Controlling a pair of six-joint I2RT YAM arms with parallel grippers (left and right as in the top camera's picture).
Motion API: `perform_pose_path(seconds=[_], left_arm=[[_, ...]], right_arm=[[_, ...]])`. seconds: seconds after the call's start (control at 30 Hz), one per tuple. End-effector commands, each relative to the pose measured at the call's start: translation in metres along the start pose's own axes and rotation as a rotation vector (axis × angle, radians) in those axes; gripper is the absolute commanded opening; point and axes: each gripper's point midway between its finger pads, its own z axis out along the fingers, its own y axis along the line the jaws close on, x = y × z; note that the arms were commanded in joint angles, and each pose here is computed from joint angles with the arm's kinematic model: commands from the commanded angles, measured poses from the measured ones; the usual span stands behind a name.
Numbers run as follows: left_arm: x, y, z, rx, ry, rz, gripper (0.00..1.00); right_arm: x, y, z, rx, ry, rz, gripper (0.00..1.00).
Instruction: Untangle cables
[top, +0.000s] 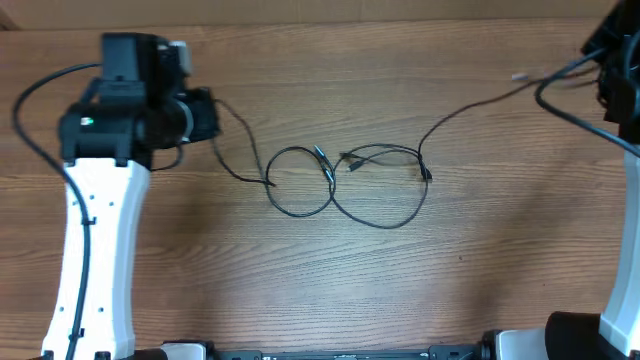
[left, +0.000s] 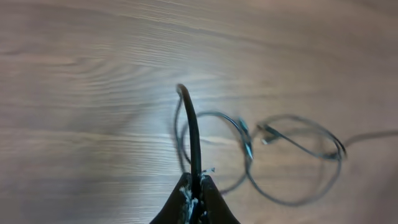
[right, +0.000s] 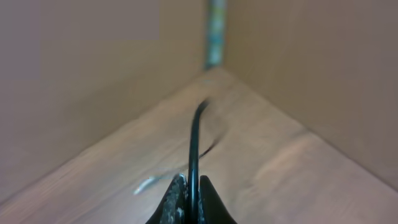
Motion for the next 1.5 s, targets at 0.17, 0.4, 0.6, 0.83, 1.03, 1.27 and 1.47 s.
perform_pose_path(seconds=[0.17,0.4,0.6,0.83,1.03,1.27,1.47], left_arm=[[0.015,-0.048,-0.002,0.109,0.027,0.165,0.04],[0.024,-0.054,0.011,0.116,0.078,0.174,0.04],[0.025,-0.053,0.015,0.113,0.089,0.172,0.04],[0.021,-0.054,0.015,0.117,0.074,0.175,0.04],[0.023,-0.054,0.015,0.115,0.079,0.175,0.04],[0.025,-0.053,0.015,0.112,0.089,0.173,0.04],[0.025,-0.053,0.015,0.112,0.09,0.172,0.04]], right_arm=[[-0.057,0.011,-0.022,-0.167,-0.167,0.057,0.04],[-0.125,0.003,-0.068,-0.234,-0.403,0.2,0.04],[-0.143,0.0,-0.086,-0.278,-0.464,0.268,0.04],[-0.032,0.067,-0.055,-0.557,0.078,0.222,0.04],[-0.028,0.083,-0.035,-0.574,0.12,0.251,0.04],[-0.055,0.027,0.007,-0.304,-0.034,0.195,0.16],[0.03,0.023,0.037,-0.256,0.308,0.035,0.33]])
